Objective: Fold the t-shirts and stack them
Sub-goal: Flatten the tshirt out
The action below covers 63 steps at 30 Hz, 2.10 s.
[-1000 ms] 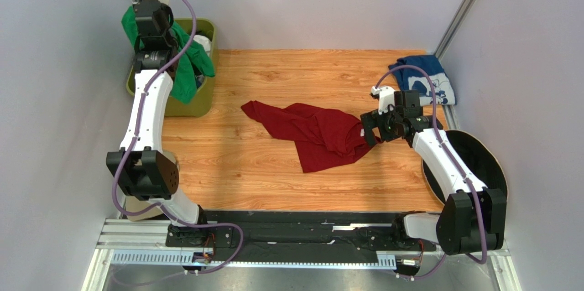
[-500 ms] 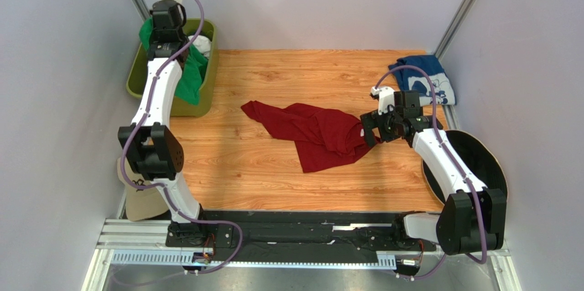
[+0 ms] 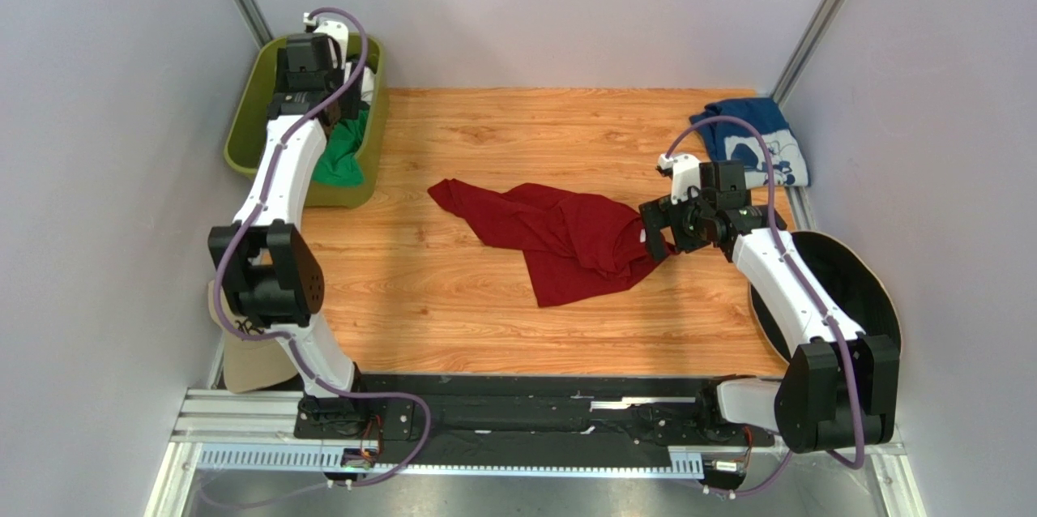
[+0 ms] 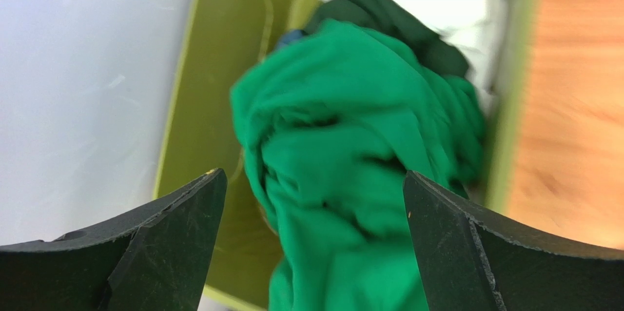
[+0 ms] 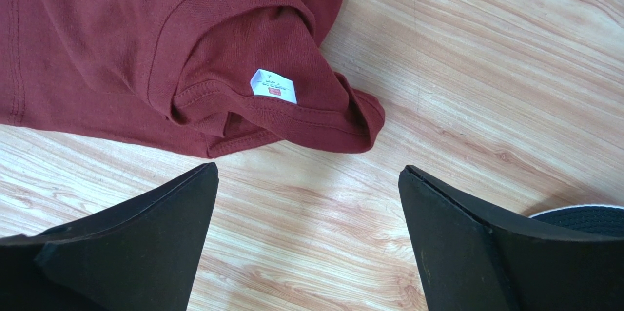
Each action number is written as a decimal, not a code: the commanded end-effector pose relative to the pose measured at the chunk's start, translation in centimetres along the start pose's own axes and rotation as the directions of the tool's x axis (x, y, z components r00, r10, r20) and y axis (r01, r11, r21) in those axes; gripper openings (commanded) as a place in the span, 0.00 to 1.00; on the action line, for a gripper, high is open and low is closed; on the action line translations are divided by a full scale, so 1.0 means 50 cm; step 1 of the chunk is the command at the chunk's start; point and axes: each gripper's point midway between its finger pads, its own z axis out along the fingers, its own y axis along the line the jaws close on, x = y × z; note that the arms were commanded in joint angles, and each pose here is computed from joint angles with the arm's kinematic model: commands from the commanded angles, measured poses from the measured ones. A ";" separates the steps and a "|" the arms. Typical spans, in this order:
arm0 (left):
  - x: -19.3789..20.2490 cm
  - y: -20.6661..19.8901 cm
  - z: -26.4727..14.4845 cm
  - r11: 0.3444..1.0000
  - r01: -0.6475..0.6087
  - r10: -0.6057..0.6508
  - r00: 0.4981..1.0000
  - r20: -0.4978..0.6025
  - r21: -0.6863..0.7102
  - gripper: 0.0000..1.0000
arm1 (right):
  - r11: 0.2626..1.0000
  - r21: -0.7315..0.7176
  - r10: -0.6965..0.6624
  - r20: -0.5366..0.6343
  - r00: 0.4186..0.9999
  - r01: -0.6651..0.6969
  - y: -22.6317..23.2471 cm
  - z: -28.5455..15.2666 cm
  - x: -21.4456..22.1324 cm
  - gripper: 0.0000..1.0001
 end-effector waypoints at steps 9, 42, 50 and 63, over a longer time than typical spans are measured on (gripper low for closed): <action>-0.032 -0.232 -0.327 0.744 -0.218 0.053 0.961 0.270 0.632 0.98 | 0.998 -0.037 -0.051 0.075 0.996 0.054 0.034 -0.024 -0.055 1.00; 0.183 -0.382 -0.273 0.665 -0.408 0.324 0.912 0.250 0.626 0.89 | 0.854 -0.153 -0.517 -0.133 0.845 0.498 0.289 0.138 -0.061 0.75; 0.199 -0.388 -0.267 0.659 -0.407 0.334 0.912 0.239 0.632 0.89 | 0.847 -0.136 -0.530 -0.161 0.832 0.513 0.279 0.163 -0.045 0.72; 0.225 -0.397 -0.245 0.657 -0.420 0.364 0.904 0.224 0.626 0.89 | 0.838 -0.085 -0.545 -0.190 0.817 0.539 0.255 0.184 -0.039 0.12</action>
